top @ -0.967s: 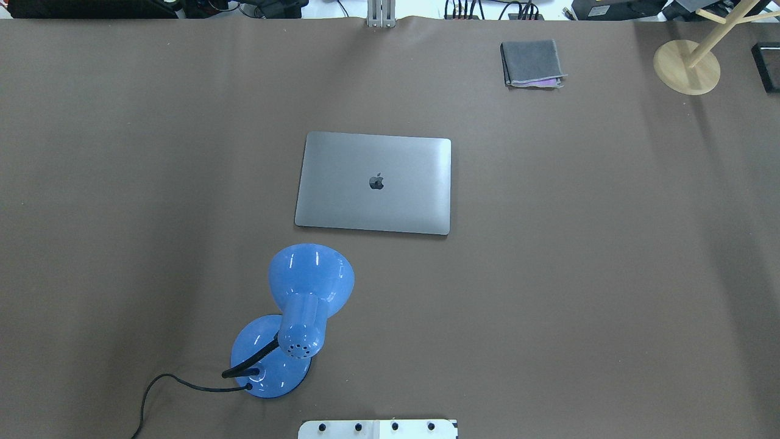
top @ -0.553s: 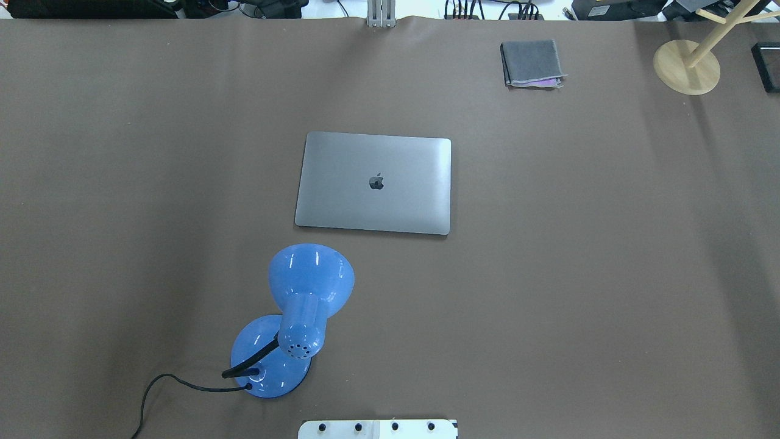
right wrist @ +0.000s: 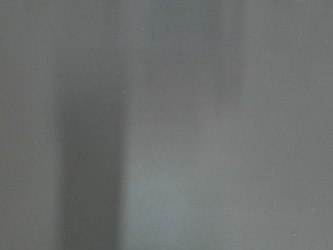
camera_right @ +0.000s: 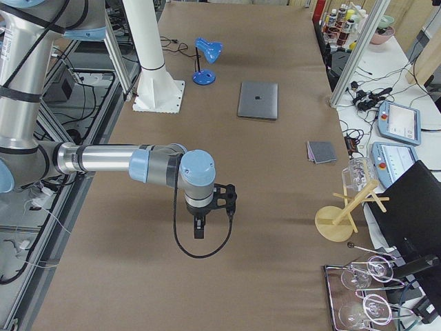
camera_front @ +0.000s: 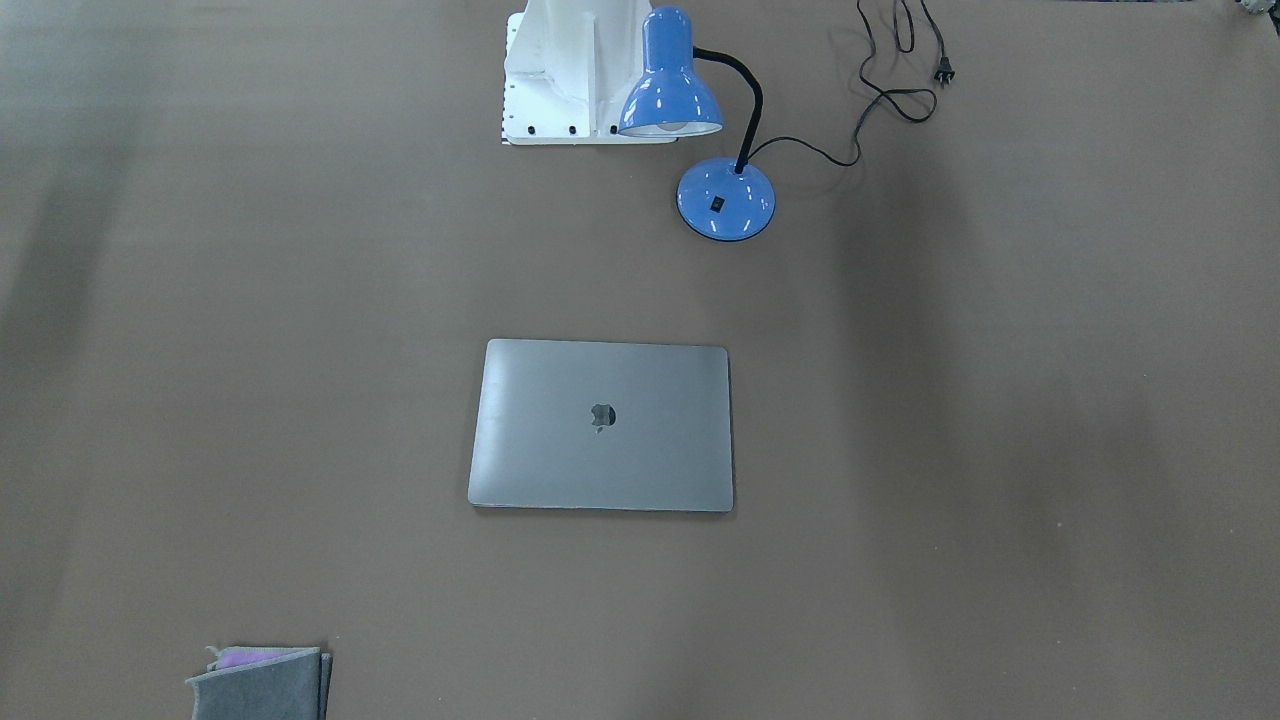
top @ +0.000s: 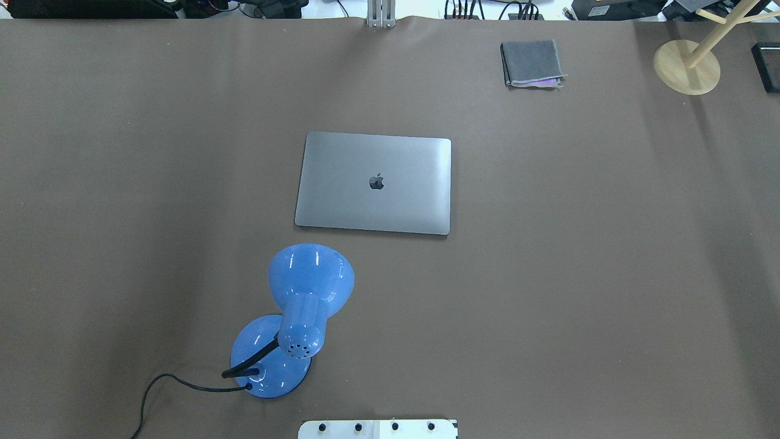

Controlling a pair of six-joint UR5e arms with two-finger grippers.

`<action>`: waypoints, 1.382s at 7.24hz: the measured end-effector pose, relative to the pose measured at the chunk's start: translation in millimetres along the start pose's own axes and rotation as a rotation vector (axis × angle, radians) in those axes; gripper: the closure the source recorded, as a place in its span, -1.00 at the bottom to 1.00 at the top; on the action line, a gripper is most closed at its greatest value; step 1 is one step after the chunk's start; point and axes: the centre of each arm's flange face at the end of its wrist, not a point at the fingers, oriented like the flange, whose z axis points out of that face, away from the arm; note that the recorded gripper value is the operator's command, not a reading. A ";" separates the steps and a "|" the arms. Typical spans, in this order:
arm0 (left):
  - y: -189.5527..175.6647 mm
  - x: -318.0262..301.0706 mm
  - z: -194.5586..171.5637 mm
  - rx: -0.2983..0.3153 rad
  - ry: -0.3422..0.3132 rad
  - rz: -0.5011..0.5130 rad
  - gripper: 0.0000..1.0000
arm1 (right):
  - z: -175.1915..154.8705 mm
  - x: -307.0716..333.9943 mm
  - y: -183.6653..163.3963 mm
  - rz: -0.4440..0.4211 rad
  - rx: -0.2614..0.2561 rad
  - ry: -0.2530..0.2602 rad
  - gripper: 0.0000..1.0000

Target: Close laptop

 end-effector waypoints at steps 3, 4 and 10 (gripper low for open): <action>0.2 -0.1 -1.0 0.002 -0.001 0.000 -1.00 | -3.8 -3.7 -0.5 -0.007 0.007 0.000 -1.00; 0.6 -0.2 -0.9 0.002 -0.001 0.000 -1.00 | -3.8 -3.8 0.0 -0.007 0.007 0.000 -1.00; -0.8 1.4 -2.1 0.004 -0.002 0.003 -1.00 | -4.6 -5.3 -0.4 -0.009 0.011 -0.009 -1.00</action>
